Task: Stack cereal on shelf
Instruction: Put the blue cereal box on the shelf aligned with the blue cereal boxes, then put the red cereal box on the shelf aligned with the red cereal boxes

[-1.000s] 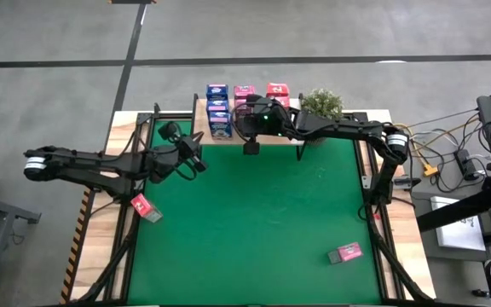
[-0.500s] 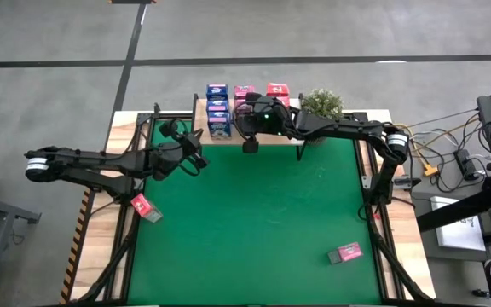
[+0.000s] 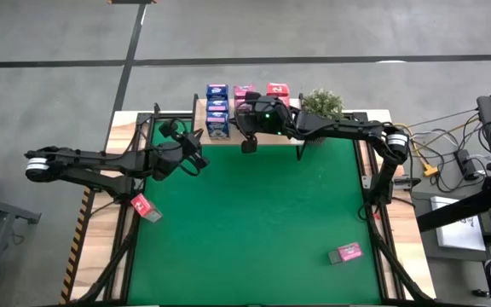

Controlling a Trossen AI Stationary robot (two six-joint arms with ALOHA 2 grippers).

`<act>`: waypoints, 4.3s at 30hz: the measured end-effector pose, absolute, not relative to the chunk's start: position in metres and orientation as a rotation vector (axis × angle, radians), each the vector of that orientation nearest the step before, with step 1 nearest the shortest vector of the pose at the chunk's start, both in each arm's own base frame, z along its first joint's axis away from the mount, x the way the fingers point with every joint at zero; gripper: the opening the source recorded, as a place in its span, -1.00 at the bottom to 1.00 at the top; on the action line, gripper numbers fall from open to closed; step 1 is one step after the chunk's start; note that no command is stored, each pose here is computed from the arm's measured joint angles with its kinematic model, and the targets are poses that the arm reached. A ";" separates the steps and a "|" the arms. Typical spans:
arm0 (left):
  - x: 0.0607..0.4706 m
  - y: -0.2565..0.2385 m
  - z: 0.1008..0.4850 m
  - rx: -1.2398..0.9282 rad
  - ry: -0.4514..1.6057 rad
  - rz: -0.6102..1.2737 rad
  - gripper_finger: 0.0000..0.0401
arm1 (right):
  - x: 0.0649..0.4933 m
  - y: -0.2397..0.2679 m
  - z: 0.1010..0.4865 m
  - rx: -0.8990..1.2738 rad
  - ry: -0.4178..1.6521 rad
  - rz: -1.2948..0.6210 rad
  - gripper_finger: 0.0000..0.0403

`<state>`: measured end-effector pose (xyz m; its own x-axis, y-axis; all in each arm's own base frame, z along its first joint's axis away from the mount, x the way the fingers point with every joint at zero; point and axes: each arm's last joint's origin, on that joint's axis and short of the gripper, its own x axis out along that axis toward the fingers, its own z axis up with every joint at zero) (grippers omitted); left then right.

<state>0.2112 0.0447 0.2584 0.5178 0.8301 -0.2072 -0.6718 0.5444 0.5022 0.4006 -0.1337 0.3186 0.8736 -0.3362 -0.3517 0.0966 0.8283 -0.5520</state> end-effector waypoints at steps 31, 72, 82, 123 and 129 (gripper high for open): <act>0.212 0.044 0.258 0.357 0.440 0.898 -1.00 | 0.397 -0.145 0.319 -0.568 0.445 -0.265 -0.96; 0.202 -0.043 0.325 -0.475 1.288 0.173 -1.00 | 0.340 -0.016 0.299 -0.455 0.520 0.052 -0.96; 0.170 -0.070 0.287 -0.131 1.658 -0.020 -0.90 | 0.318 -0.006 0.283 -0.444 0.382 0.044 -0.96; 0.131 -0.092 0.254 0.324 1.752 -0.028 0.31 | 0.318 -0.005 0.282 -0.417 0.341 0.033 -0.96; 0.130 -0.091 0.256 0.327 1.742 -0.030 0.31 | 0.318 -0.005 0.282 -0.417 0.342 0.033 -0.96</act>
